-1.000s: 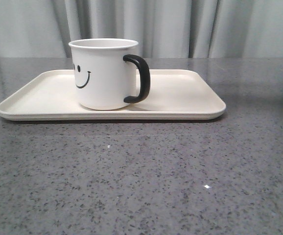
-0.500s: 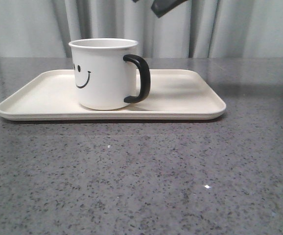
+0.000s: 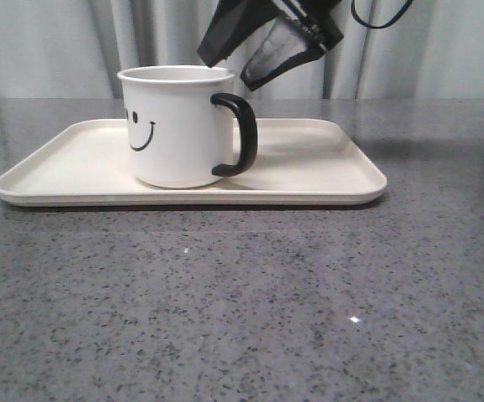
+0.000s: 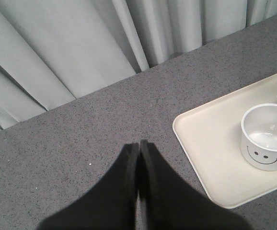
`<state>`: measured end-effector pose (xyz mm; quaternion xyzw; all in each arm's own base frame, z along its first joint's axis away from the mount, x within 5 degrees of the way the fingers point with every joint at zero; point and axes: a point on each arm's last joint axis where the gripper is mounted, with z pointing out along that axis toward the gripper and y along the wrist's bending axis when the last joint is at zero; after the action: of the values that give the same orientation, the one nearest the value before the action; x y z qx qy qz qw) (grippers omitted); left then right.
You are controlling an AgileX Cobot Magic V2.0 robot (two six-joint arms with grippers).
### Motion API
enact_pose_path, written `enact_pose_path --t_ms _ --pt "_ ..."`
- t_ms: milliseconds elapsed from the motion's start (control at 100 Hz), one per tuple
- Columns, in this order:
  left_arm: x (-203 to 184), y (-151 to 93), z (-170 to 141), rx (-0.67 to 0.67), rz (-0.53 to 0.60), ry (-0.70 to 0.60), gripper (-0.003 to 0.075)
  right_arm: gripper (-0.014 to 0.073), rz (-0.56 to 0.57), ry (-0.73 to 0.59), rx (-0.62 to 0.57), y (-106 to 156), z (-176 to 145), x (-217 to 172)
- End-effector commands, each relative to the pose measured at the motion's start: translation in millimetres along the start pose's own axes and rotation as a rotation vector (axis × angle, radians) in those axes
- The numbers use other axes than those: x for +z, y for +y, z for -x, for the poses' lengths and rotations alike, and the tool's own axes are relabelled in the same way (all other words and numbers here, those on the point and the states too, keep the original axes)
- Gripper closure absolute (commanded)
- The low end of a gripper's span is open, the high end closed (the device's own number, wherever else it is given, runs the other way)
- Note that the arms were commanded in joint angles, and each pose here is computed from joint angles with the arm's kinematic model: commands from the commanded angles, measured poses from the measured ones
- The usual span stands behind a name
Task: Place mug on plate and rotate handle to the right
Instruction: 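Lower the right gripper into the mug rim and close it, then lift the mug with the right gripper and twist it, turning the handle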
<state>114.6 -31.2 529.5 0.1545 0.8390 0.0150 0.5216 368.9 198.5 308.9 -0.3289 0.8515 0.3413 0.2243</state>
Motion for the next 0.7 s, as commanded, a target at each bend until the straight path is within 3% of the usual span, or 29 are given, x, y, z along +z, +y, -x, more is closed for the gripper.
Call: enact_pose_path --t_ms 0,490,600,690 --pt "-7.6 3.2 4.2 -0.011 0.012 -0.053 0.074 0.0078 0.028 -0.12 -0.019 19.1 16.9 -21.5" --pt "-7.6 3.2 4.2 -0.011 0.012 -0.053 0.074 0.0084 0.059 -0.094 -0.016 25.4 16.1 8.5" --pt "-7.6 3.2 4.2 -0.011 0.012 -0.053 0.074 0.0156 0.059 -0.094 -0.016 25.4 16.1 8.5" --pt "-7.6 3.2 4.2 -0.011 0.012 -0.053 0.074 0.0292 0.058 -0.095 -0.016 25.3 16.2 8.5"
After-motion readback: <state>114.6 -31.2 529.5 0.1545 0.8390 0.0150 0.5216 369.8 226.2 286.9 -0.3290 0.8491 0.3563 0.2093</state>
